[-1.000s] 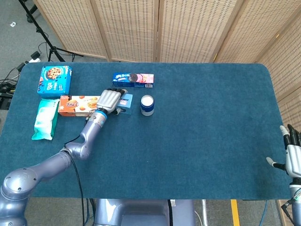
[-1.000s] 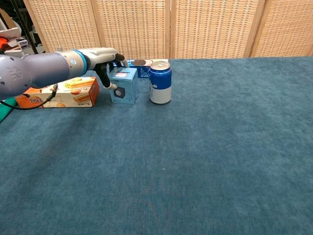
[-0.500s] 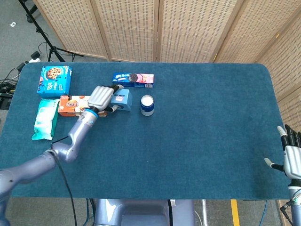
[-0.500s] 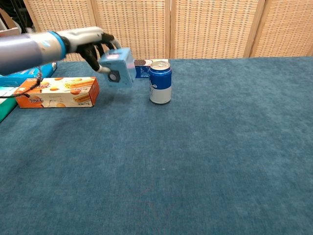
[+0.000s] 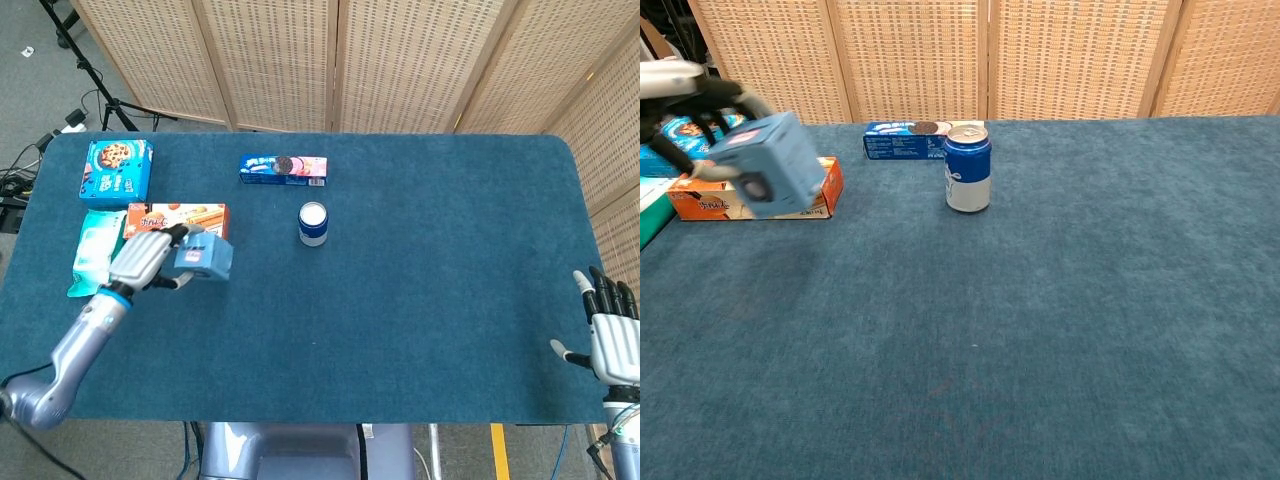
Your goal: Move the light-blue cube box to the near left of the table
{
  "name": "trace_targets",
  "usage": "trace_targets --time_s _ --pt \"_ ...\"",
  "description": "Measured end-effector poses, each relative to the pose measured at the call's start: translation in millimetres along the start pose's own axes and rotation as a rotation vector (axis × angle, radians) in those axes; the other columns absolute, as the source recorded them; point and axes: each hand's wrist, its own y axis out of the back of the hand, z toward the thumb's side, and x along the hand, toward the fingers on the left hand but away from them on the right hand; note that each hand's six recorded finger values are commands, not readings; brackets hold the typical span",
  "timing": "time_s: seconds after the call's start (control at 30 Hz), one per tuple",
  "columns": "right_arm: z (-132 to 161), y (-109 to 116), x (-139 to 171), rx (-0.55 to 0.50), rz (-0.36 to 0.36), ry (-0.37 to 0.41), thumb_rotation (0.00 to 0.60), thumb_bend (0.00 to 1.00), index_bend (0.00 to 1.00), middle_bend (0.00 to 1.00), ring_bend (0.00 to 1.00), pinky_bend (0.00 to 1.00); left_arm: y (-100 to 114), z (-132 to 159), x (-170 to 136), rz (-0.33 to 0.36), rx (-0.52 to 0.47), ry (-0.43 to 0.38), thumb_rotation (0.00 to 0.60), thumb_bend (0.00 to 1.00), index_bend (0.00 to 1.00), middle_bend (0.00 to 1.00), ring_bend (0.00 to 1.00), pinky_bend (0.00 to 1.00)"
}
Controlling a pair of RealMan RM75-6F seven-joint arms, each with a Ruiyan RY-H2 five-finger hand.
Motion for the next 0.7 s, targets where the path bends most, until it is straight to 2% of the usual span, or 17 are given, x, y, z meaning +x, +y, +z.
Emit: trace_targets --time_s 0.1,0.23,0.37,0.4,0.43,0.5,0.53,0.57,0.63,0.7 --pt "0 1 1 -0.007 0.001 0.003 0.600 0.00 0.00 0.00 0.00 0.00 -7 -16 -20 0.023 0.047 0.042 0.600 0.30 0.44 0.46 0.36 0.36" --pt "-1 3 2 -0.016 -0.001 0.005 0.600 0.00 0.00 0.00 0.00 0.00 -26 -27 -35 -0.001 0.099 0.078 0.600 0.30 0.44 0.46 0.36 0.36" --pt "-3 6 2 -0.025 -0.004 0.002 0.600 0.00 0.00 0.00 0.00 0.00 -46 -33 -42 -0.044 0.068 0.095 0.600 0.28 0.44 0.46 0.36 0.36" --pt "-4 6 2 -0.029 -0.004 0.000 0.600 0.00 0.00 0.00 0.00 0.00 -51 -35 -44 -0.054 0.063 0.100 0.600 0.26 0.44 0.44 0.36 0.36" --pt "-4 7 2 -0.032 -0.005 -0.001 0.600 0.00 0.00 0.00 0.00 0.00 -56 -38 -45 -0.061 0.062 0.107 0.600 0.23 0.43 0.38 0.33 0.35" --pt "-6 8 2 -0.037 -0.006 -0.002 0.600 0.00 0.00 0.00 0.00 0.00 -61 -41 -47 -0.070 0.061 0.112 0.600 0.14 0.33 0.18 0.19 0.28" --pt "-6 9 3 -0.039 -0.007 -0.003 0.600 0.00 0.00 0.00 0.00 0.00 -65 -42 -49 -0.080 0.058 0.112 0.600 0.08 0.21 0.07 0.08 0.21" --pt "-6 9 3 -0.040 -0.008 -0.002 0.600 0.00 0.00 0.00 0.00 0.00 -68 -43 -51 -0.091 0.057 0.110 0.600 0.04 0.11 0.01 0.02 0.14" --pt "-7 10 3 -0.043 -0.009 -0.001 0.600 0.00 0.00 0.00 0.00 0.00 -74 -44 -55 -0.124 0.059 0.105 0.600 0.01 0.02 0.00 0.00 0.07" --pt "-6 11 4 -0.045 -0.011 0.002 0.600 0.00 0.00 0.00 0.00 0.00 -78 -46 -59 -0.156 0.056 0.103 0.600 0.00 0.00 0.00 0.00 0.04"
